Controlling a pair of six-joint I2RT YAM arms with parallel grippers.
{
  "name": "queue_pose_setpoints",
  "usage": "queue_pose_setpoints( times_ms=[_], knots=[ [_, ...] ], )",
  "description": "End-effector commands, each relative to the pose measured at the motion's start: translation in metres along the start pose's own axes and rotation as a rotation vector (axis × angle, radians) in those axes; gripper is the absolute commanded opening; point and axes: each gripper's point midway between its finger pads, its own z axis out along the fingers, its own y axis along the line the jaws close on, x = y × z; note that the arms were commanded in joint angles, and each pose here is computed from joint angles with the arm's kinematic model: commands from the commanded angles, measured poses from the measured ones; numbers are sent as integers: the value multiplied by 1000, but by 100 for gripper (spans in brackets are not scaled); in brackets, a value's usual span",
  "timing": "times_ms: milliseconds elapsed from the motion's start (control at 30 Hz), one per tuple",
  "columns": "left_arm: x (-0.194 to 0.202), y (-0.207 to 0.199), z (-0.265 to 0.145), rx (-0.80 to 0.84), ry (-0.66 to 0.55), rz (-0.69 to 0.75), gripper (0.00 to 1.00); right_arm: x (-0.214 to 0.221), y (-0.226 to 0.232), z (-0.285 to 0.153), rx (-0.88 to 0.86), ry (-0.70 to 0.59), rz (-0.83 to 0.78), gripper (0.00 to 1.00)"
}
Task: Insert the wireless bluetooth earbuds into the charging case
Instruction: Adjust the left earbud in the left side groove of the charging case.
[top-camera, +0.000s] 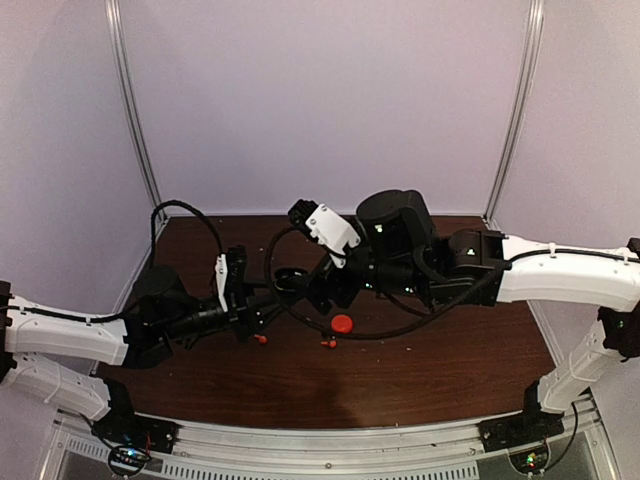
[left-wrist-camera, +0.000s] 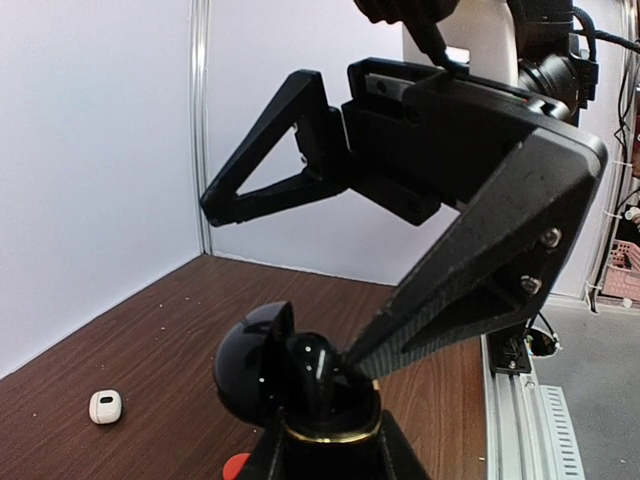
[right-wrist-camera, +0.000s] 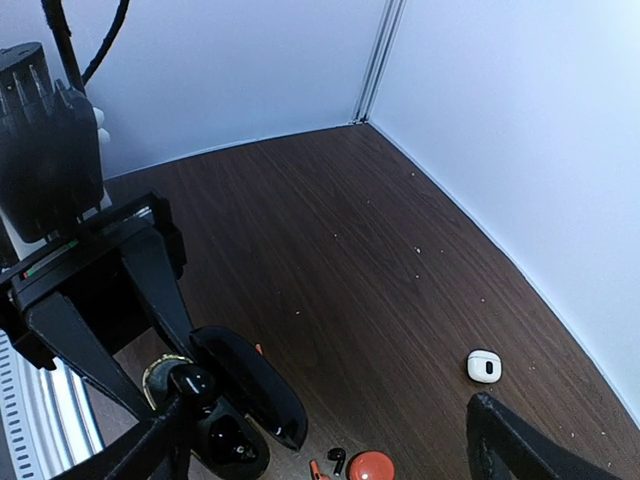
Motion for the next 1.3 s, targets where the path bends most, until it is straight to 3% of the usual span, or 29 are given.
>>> queue_pose_setpoints(
  times_ms=[0, 267, 433, 567, 900, 1267],
  knots=[
    [-36, -11, -3, 48, -125, 55, 0, -3, -8, -8, 11, -18, 0, 94],
    [-38, -18, -11, 95, -153, 79, 0, -19, -1, -38, -75, -148, 9, 95],
    [-47, -43, -32, 196, -255, 228, 0, -30, 4, -56, -134, -233, 17, 94],
    [-39, -49, -26, 246, -212, 309, 0, -34, 10, -59, -175, -255, 22, 94],
    [-44, -43, -18, 224, -208, 229, 0, -39, 33, -54, -285, -265, -7, 93],
    [-43, -45, -15, 246, -196, 214, 0, -38, 36, -36, -259, -215, -26, 93]
  ],
)
